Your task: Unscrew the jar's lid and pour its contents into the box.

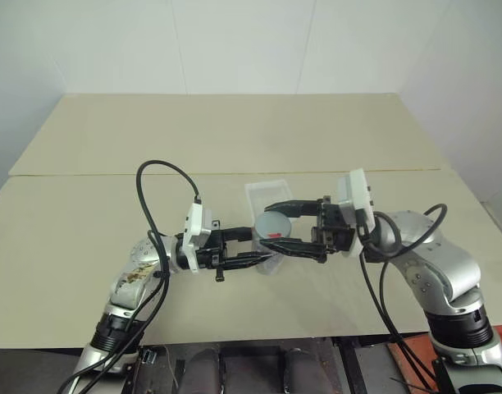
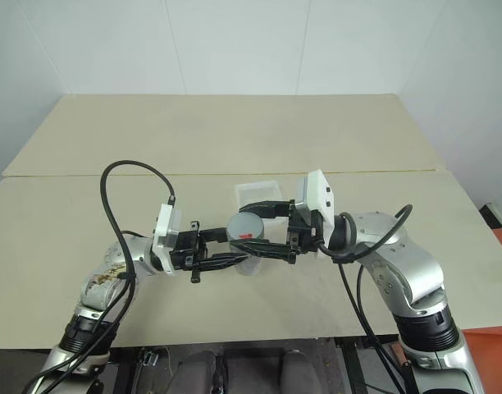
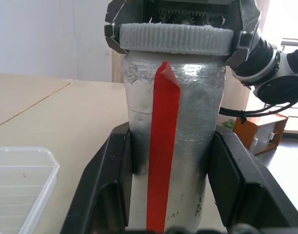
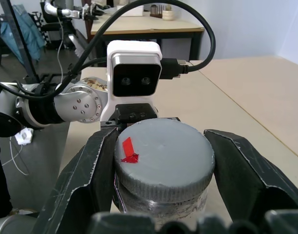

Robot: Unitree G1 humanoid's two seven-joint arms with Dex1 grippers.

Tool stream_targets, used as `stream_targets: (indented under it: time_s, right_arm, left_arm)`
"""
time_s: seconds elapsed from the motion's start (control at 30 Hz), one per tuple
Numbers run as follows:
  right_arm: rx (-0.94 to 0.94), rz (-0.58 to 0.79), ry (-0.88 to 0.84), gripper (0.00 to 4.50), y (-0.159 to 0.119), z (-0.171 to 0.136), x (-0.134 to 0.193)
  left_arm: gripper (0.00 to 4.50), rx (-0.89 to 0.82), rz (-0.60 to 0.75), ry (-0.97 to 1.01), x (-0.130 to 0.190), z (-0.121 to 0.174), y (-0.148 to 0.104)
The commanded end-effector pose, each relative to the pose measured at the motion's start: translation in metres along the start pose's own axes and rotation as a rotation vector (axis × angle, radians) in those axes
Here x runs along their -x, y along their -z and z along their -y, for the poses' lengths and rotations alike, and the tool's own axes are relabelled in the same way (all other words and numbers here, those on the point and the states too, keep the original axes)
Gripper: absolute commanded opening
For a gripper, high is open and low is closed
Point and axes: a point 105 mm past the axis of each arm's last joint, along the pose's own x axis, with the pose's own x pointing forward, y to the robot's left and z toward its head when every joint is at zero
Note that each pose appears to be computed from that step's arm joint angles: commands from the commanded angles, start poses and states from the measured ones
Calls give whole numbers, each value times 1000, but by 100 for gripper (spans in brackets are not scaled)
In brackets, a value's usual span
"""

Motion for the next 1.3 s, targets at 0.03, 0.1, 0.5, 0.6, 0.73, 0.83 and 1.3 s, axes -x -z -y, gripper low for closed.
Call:
stream_targets:
  time_s: [0.03, 0.1, 0.5, 0.6, 0.73, 0.83, 1.3]
  right_arm:
    - [3, -23, -9, 315, 3, 1, 2]
    - [-16, -3, -15, 371, 0, 1, 3]
    - [57, 35, 191, 448, -7, 7, 13]
    - [70, 42, 241, 448, -10, 5, 15]
    - [91, 66, 334, 448, -15, 6, 13]
    - [92, 98, 420, 448, -20, 10, 7]
    - [142, 92, 492, 448, -22, 12, -8]
  left_arm:
    - [184, -76, 60, 5, 0, -1, -20]
    - [184, -79, 58, 0, 1, -2, -20]
    - [184, -146, 60, -135, 3, -12, -21]
    - [184, -163, 67, -174, 3, -14, -24]
    - [184, -194, 52, -243, 2, -20, -24]
    - [184, -204, 58, -269, 0, -21, -24]
    - [184, -210, 82, -313, -17, -24, -24]
